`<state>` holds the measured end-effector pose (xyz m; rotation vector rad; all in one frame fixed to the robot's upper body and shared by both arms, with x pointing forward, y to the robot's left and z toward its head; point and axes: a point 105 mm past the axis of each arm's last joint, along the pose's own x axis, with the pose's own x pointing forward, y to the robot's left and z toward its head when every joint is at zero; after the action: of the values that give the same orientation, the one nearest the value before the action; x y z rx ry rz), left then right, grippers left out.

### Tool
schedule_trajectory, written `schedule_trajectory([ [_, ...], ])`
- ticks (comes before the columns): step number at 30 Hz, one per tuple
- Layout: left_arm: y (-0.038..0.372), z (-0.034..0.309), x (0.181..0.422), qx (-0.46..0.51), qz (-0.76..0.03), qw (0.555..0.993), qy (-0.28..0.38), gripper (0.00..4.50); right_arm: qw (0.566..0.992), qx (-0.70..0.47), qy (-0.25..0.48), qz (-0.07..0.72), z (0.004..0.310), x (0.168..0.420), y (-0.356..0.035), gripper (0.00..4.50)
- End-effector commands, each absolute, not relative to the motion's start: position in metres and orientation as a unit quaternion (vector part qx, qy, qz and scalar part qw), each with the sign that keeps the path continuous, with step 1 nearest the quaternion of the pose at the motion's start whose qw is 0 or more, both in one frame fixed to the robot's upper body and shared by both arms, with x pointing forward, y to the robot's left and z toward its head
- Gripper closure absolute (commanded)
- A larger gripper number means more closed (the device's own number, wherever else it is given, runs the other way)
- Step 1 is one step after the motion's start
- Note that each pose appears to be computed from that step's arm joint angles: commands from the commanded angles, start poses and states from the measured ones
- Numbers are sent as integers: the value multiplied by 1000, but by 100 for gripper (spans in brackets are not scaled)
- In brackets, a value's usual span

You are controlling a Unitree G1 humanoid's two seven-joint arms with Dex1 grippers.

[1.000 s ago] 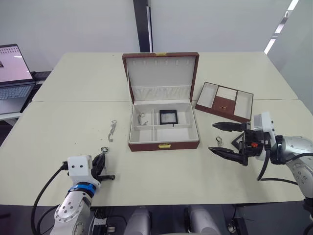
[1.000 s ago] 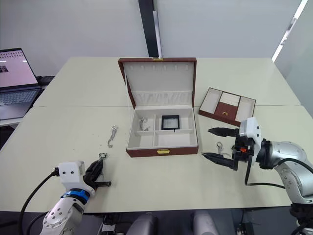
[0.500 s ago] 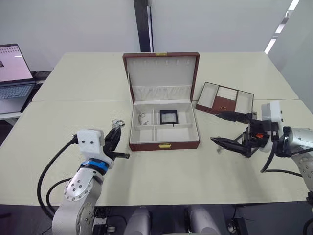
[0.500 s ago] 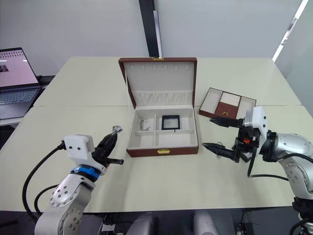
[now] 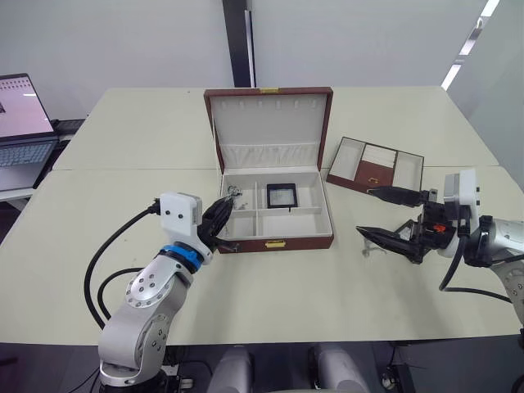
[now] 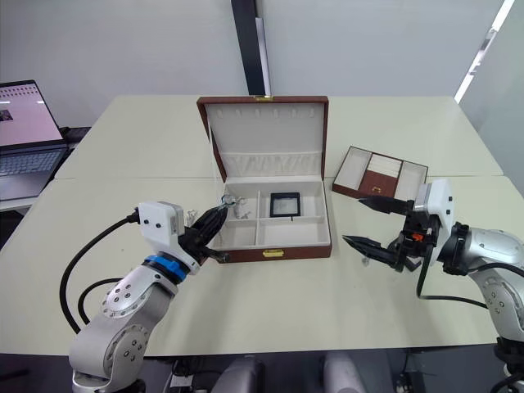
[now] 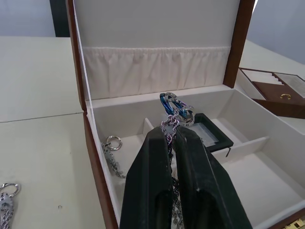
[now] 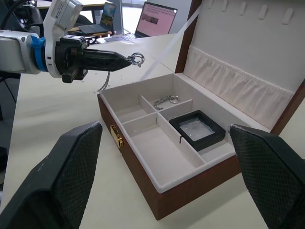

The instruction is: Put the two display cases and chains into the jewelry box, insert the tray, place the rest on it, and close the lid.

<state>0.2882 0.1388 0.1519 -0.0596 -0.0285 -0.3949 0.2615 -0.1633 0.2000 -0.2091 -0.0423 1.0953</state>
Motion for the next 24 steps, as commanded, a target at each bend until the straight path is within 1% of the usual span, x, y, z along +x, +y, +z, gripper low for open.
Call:
schedule_trajectory([
  [1, 137, 151, 287, -25, -206, 978, -16, 446, 848, -114, -44, 515, 212, 257, -163, 0],
  [5, 138, 135, 287, -19, -207, 978, 14, 446, 850, -114, -43, 512, 211, 257, -164, 0],
  [8, 140, 129, 288, -23, -202, 979, 23, 446, 851, -115, -43, 511, 211, 257, -164, 0],
  [16, 139, 130, 290, -34, -207, 978, 15, 446, 853, -116, -41, 508, 210, 257, -165, 0],
  [20, 137, 132, 290, -37, -214, 976, 12, 343, 853, -116, -41, 508, 210, 258, -165, 0],
  [24, 137, 135, 290, -42, -218, 975, 9, 225, 853, -116, -40, 506, 210, 258, -166, 0],
])
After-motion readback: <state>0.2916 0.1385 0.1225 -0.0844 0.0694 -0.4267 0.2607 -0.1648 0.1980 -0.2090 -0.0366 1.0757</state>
